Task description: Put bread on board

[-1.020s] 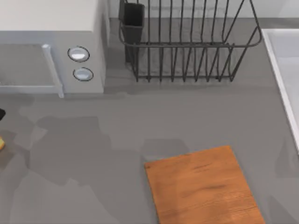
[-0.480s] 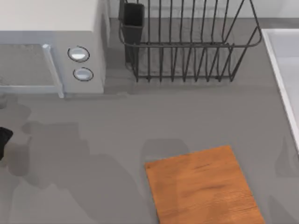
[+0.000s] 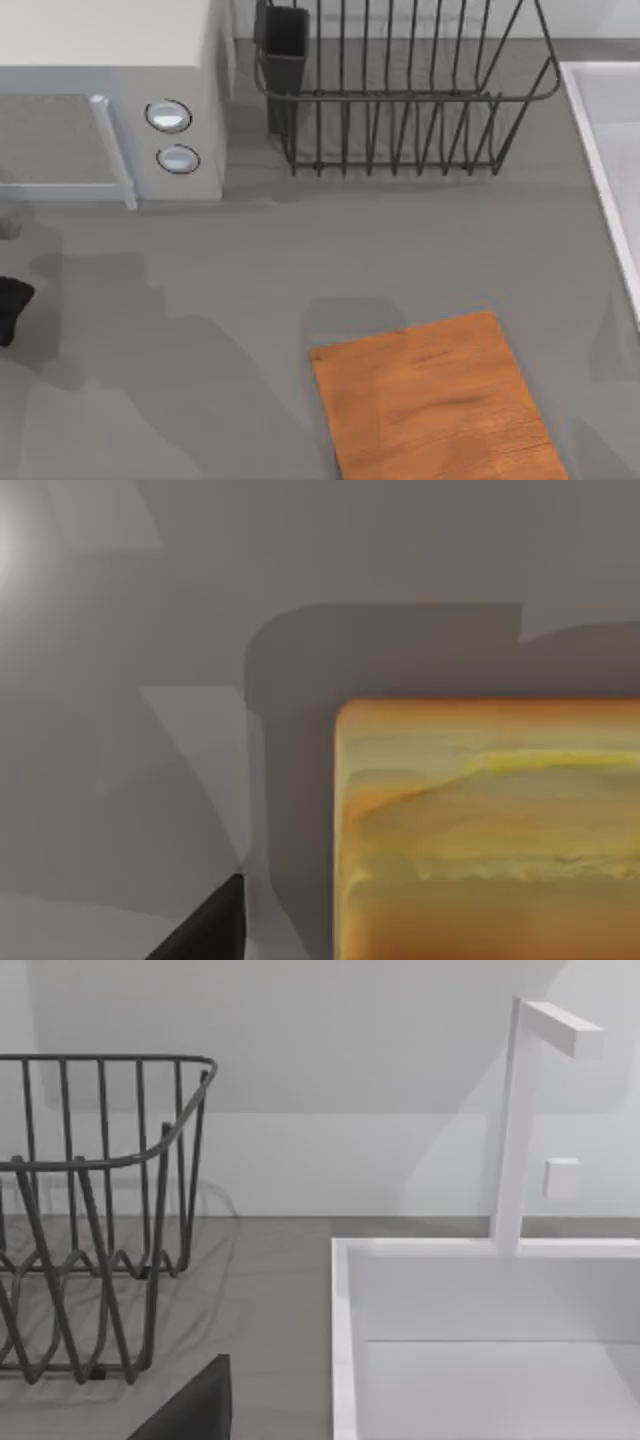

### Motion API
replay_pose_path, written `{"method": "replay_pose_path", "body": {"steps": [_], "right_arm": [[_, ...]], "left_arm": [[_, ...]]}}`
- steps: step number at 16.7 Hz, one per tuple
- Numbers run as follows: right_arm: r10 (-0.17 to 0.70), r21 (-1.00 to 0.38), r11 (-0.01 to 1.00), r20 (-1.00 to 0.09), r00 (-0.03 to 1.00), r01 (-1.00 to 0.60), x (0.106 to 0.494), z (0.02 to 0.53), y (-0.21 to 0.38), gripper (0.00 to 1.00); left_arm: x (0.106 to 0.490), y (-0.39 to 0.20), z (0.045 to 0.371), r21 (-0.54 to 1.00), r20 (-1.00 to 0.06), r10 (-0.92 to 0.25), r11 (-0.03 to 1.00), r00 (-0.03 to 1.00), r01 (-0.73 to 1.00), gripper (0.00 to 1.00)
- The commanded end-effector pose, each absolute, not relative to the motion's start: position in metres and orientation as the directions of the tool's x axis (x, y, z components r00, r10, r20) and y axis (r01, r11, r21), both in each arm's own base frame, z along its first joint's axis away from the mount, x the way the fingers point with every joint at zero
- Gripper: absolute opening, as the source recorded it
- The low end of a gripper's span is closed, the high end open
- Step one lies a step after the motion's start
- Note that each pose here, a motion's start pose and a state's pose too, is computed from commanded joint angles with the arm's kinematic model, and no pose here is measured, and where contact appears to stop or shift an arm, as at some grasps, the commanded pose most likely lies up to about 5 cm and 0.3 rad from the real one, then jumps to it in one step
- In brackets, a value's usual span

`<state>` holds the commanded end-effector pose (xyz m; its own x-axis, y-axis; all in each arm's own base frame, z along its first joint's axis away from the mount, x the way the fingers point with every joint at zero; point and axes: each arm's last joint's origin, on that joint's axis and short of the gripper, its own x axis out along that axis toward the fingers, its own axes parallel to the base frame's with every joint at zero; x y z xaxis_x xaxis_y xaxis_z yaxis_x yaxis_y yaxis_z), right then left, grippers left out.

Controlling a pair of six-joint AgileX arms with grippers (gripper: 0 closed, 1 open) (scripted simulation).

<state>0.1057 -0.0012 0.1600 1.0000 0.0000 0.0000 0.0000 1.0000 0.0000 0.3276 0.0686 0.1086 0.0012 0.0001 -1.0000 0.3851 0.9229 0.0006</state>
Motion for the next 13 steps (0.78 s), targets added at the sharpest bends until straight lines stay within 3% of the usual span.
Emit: {"method": "replay_pose_path", "body": {"steps": [1, 13], "right_arm": [[0.0, 0.0, 1.0, 0.0, 1.0, 0.0, 0.1057, 0.16, -0.0012, 1.0], [0.0, 0.0, 1.0, 0.0, 1.0, 0.0, 0.1057, 0.16, -0.0012, 1.0]], "left_arm": [[0.3276, 0.0686, 0.1086, 0.001, -1.0, 0.0, 0.923, 0.001, 0.385, 1.0], [0.3276, 0.0686, 0.1086, 0.001, -1.0, 0.0, 0.923, 0.001, 0.385, 0.1]]}}
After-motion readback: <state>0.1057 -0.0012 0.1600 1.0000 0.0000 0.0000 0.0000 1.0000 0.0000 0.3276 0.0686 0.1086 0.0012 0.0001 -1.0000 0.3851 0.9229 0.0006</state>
